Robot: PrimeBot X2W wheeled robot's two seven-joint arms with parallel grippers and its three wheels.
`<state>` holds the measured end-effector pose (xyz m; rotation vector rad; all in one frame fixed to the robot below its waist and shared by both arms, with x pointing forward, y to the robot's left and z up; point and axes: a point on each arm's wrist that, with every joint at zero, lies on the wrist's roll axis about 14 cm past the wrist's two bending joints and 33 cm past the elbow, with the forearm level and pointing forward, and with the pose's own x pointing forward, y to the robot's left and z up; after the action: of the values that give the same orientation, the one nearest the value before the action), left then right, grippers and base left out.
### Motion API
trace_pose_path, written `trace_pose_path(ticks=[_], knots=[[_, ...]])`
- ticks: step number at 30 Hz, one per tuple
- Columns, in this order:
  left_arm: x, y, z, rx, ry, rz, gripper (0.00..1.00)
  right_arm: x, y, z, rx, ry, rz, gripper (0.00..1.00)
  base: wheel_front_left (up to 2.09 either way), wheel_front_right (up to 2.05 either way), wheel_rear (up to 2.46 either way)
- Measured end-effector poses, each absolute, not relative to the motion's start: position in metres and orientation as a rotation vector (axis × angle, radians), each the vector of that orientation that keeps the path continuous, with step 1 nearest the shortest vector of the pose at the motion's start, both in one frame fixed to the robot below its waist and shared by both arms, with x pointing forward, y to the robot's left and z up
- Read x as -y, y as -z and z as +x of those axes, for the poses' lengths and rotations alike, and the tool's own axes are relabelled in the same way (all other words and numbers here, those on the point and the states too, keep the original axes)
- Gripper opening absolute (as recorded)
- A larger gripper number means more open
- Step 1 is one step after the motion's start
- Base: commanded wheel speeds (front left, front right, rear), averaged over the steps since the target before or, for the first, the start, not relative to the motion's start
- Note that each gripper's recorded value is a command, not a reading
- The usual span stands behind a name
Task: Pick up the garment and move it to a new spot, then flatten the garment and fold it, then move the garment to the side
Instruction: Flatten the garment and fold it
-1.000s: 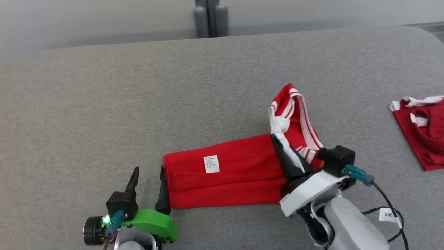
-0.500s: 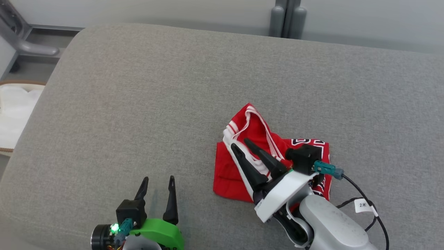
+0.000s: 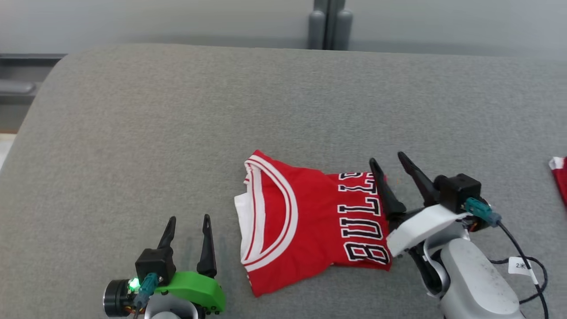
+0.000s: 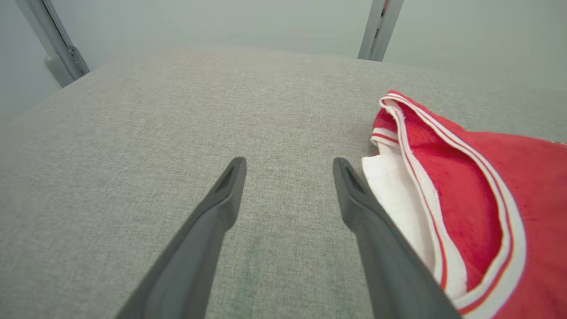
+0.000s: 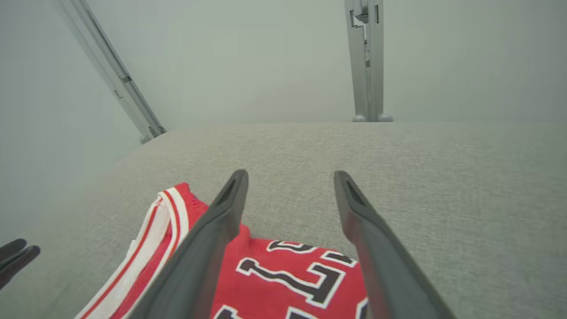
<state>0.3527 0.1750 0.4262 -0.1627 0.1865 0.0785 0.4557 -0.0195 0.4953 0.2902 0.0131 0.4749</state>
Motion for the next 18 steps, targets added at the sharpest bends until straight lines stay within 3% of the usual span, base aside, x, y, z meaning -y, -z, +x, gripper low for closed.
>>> trace_pose_path(ticks=[8, 18], knots=[[-0.132, -0.437, 0.378, -0.149, 0.078, -0.094, 1.0, 0.127, -0.467, 0.43, -0.055, -0.2, 0.131, 1.0, 0.0, 0.0, 0.0], [-0.114, -0.436, 0.364, -0.151, 0.139, -0.065, 1.0, 0.165, -0.445, 0.387, -0.122, -0.093, 0.11, 1.0, 0.0, 0.0, 0.0]])
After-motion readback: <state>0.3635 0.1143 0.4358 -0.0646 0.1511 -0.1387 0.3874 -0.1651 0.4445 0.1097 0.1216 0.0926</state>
